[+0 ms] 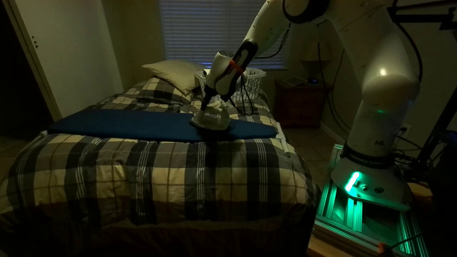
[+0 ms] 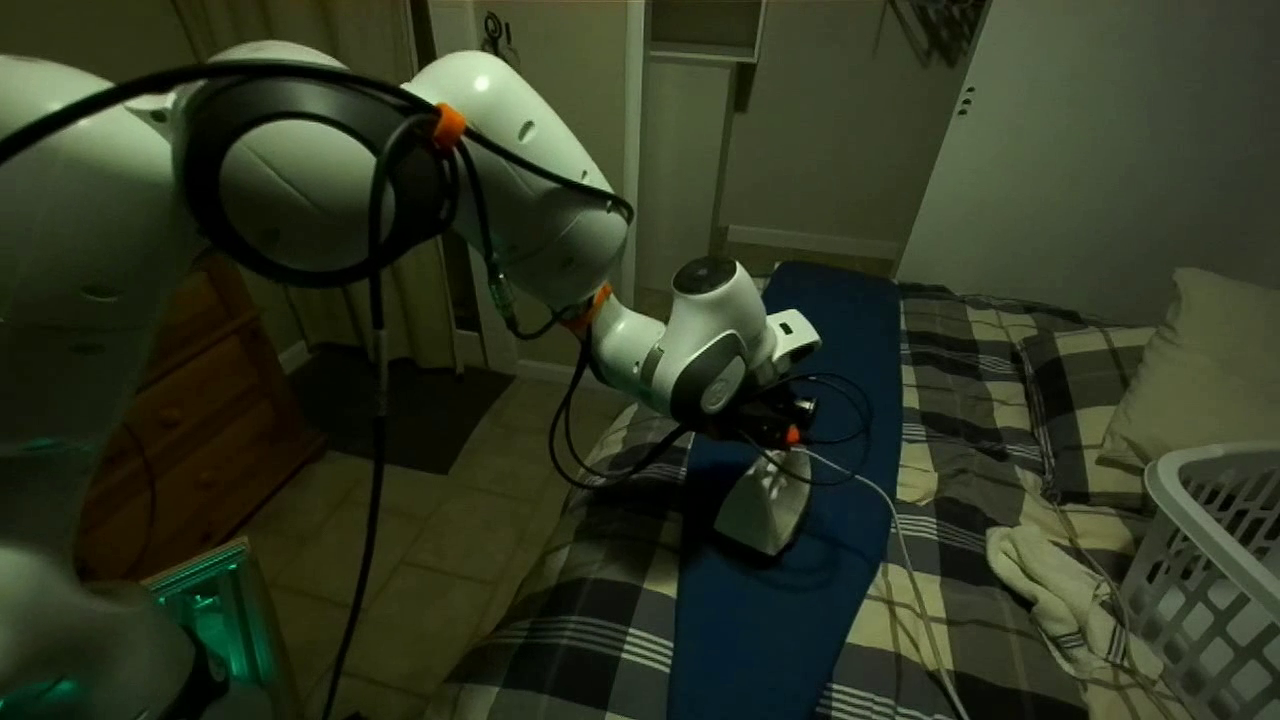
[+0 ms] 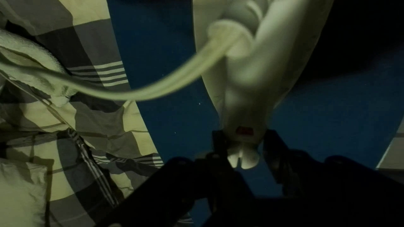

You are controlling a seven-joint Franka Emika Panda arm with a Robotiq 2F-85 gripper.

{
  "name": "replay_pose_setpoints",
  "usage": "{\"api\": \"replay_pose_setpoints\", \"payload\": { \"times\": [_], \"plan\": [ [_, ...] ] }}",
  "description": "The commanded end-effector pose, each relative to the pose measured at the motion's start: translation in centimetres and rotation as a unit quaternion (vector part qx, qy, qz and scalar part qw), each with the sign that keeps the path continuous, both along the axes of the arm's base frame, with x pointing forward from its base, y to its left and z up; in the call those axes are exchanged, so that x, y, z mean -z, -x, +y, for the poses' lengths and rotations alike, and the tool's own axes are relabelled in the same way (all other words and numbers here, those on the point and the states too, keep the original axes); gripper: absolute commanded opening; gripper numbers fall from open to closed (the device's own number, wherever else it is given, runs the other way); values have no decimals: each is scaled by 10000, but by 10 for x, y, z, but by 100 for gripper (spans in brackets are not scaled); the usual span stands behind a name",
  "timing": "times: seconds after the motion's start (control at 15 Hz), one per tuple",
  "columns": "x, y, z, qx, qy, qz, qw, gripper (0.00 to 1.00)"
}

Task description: Turn the iron to the left

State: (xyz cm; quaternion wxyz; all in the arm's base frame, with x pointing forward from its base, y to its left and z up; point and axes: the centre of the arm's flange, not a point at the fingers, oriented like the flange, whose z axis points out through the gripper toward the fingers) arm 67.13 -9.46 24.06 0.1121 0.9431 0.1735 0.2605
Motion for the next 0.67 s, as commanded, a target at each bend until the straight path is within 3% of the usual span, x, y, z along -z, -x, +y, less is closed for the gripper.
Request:
{"api": "replay_pose_setpoints", "payload": {
  "times": [0.0,0.53,0.6],
  "plan": [
    [-20,16,-10,-477,148,34,9987,11],
    [-28,18,-17,-633,403,313,9967,11],
    [-29,19,-17,-605,337,416,9967,61]
  ]
}}
